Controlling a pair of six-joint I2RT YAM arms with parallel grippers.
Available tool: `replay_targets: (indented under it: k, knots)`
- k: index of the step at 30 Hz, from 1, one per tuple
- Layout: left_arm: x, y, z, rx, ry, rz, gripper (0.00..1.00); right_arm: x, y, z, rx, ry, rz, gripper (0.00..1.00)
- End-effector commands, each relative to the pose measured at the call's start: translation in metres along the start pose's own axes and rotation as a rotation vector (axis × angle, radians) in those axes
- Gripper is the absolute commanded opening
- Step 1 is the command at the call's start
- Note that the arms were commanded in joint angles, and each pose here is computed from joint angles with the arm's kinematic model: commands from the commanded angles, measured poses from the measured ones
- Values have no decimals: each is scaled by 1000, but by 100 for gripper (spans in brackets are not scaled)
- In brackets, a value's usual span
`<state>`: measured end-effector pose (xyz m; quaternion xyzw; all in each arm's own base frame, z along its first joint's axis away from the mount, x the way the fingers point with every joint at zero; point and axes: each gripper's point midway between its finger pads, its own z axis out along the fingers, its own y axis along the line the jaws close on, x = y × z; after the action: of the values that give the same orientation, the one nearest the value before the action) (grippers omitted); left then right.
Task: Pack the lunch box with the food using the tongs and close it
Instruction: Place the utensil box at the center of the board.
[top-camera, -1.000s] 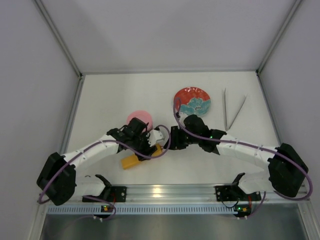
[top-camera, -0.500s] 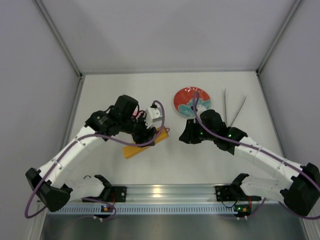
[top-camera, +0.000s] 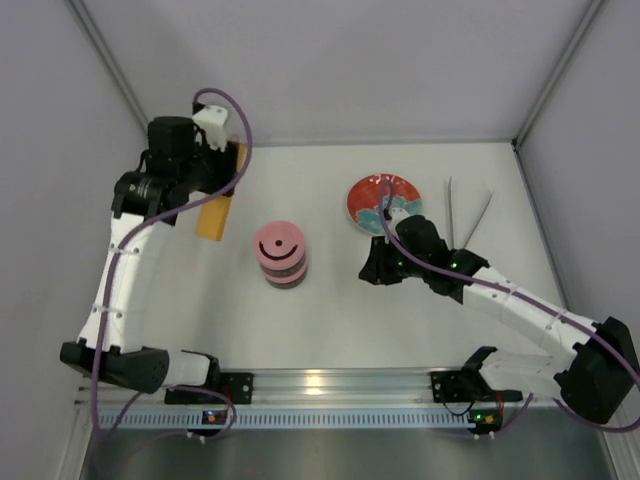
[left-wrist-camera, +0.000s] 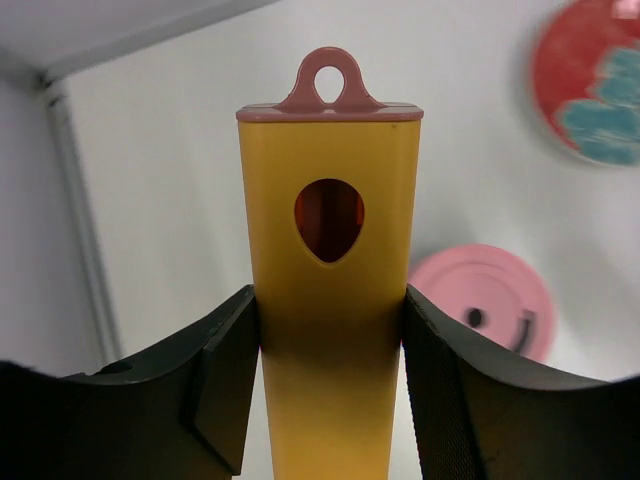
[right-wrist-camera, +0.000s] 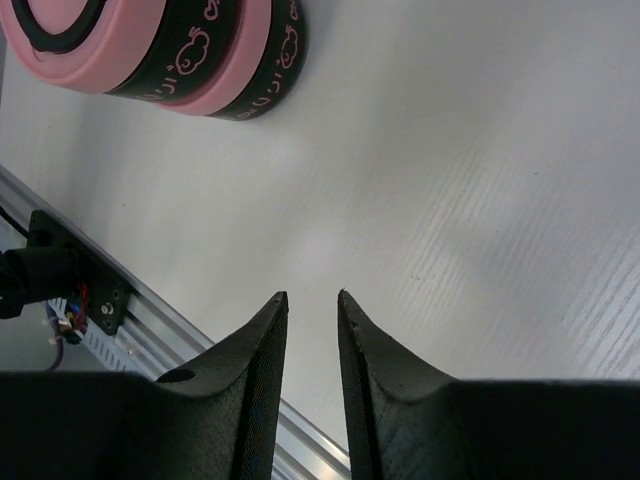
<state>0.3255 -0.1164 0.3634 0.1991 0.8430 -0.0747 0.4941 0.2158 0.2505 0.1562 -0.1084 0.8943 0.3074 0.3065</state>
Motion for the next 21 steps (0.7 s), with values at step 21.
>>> replay_targets:
  k: [21]
  knots:
    - [254,73,133,-231,479,-435,0,3,-15,4,20,-37,16,25]
